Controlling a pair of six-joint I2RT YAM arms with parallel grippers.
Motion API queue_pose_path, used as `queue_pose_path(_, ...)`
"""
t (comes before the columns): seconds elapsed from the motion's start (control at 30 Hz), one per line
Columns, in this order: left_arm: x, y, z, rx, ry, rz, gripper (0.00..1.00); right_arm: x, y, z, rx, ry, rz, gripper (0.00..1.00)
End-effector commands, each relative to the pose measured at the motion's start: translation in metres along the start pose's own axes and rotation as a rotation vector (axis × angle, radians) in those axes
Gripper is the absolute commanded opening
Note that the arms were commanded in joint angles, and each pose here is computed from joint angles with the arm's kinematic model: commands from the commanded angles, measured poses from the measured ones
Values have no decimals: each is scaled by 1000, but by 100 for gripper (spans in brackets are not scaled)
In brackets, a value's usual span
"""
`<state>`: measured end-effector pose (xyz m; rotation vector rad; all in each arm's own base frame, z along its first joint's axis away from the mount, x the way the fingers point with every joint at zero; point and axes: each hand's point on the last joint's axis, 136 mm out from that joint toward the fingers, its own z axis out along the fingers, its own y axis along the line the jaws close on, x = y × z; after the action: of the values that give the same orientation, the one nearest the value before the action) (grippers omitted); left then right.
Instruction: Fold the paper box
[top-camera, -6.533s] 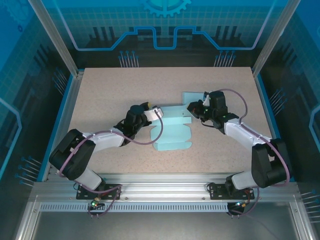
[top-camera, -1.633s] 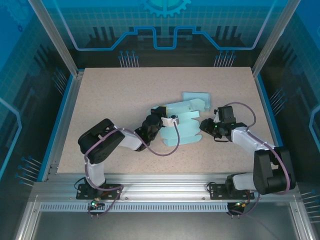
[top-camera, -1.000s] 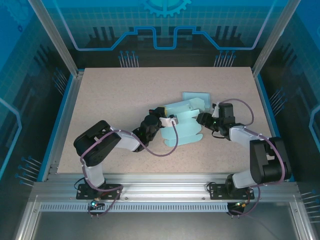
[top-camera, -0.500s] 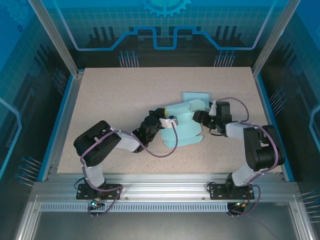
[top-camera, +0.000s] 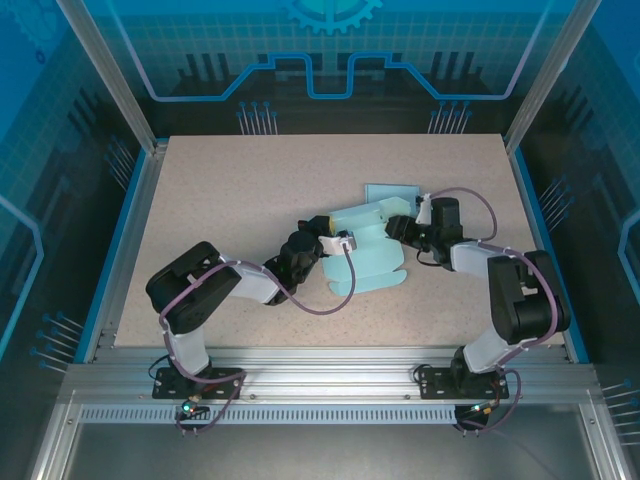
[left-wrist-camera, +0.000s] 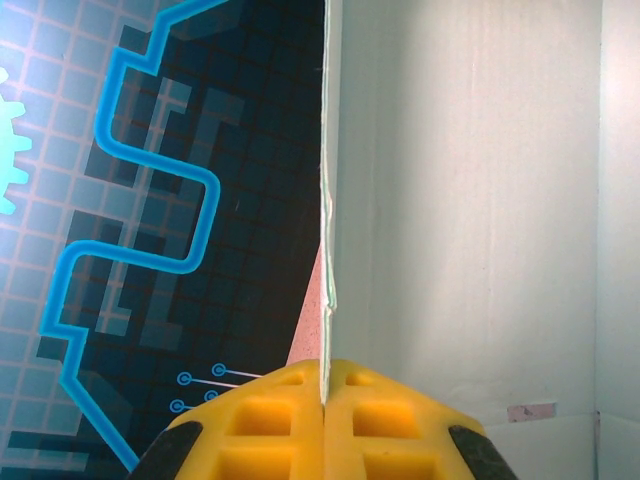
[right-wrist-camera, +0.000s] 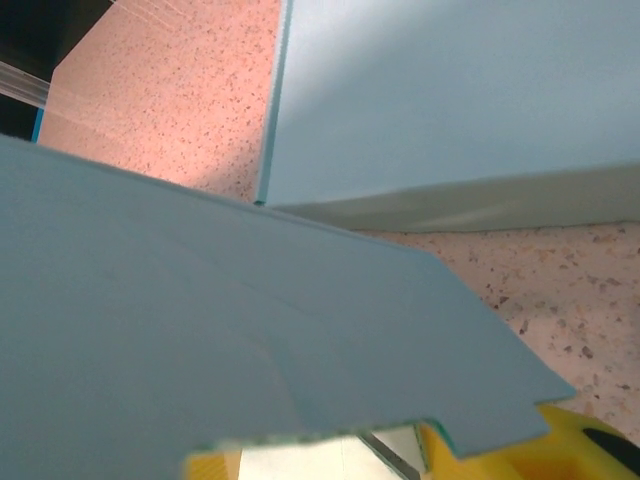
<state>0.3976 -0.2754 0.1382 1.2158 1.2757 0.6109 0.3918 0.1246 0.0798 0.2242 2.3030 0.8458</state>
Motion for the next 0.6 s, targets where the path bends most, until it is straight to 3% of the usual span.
queue_pose_path(0.0,-8,5,2,-21,-22,-19,0,-5,21,-8,-46,-31,-52,43)
queue_pose_path(0.23,-9,0,7,-14,-11,-8,0,9,35,-4,-48,-16,-79,36)
queue_pose_path(0.57,-10,-1,7,-15,-18,-5,0,34,15,20,-13,43,-20,35)
